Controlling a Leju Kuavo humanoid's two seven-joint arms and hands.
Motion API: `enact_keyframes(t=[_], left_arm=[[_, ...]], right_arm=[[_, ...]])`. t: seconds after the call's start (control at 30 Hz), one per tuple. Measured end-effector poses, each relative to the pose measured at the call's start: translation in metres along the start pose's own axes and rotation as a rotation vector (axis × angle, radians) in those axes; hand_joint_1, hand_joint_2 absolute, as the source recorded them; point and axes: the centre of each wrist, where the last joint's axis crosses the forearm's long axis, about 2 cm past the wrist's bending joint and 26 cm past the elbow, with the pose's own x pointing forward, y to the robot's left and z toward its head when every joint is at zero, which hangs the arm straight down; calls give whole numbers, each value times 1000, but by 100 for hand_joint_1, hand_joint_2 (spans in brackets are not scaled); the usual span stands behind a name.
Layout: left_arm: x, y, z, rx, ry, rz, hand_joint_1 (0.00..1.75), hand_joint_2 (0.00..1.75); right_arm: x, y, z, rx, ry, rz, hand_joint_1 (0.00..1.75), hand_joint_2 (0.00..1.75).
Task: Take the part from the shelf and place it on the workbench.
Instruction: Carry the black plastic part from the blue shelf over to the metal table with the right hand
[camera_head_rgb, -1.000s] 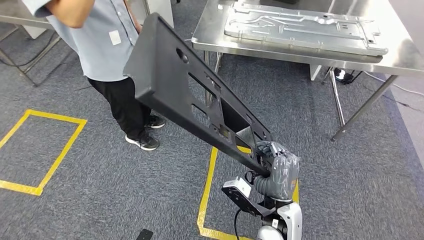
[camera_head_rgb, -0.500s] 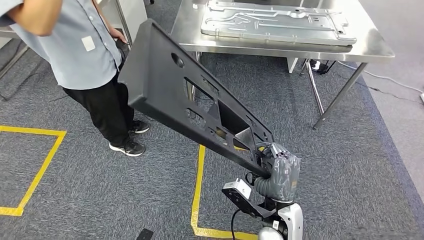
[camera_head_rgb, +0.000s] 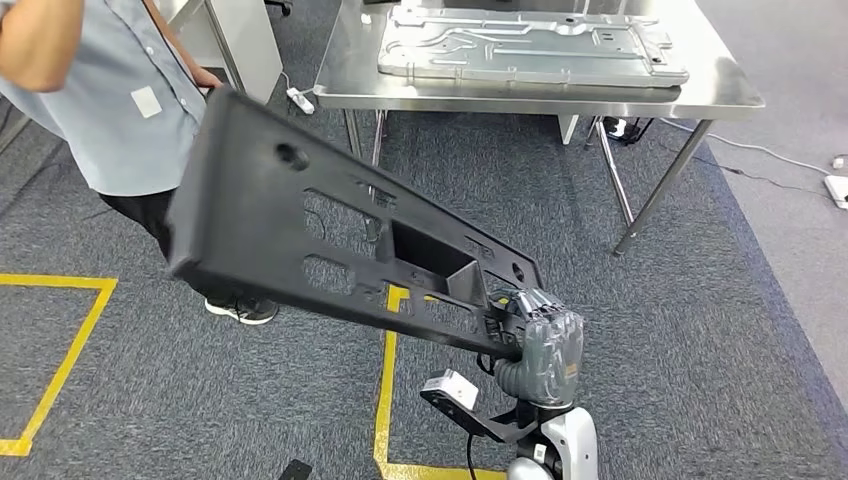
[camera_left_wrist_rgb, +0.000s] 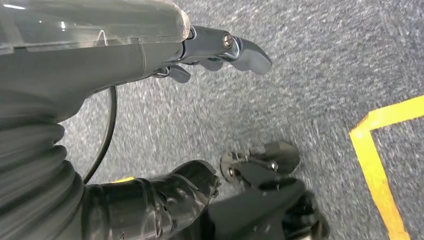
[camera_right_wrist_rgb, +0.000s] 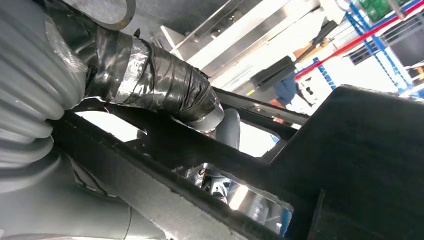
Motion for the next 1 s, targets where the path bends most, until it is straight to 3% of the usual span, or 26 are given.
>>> enact_keyframes(t=[1.0], left_arm=[[-2,4,0,-2,7,14,0,175]], right_arm=[[-1,2,-2,-15,45,-51,171,175]])
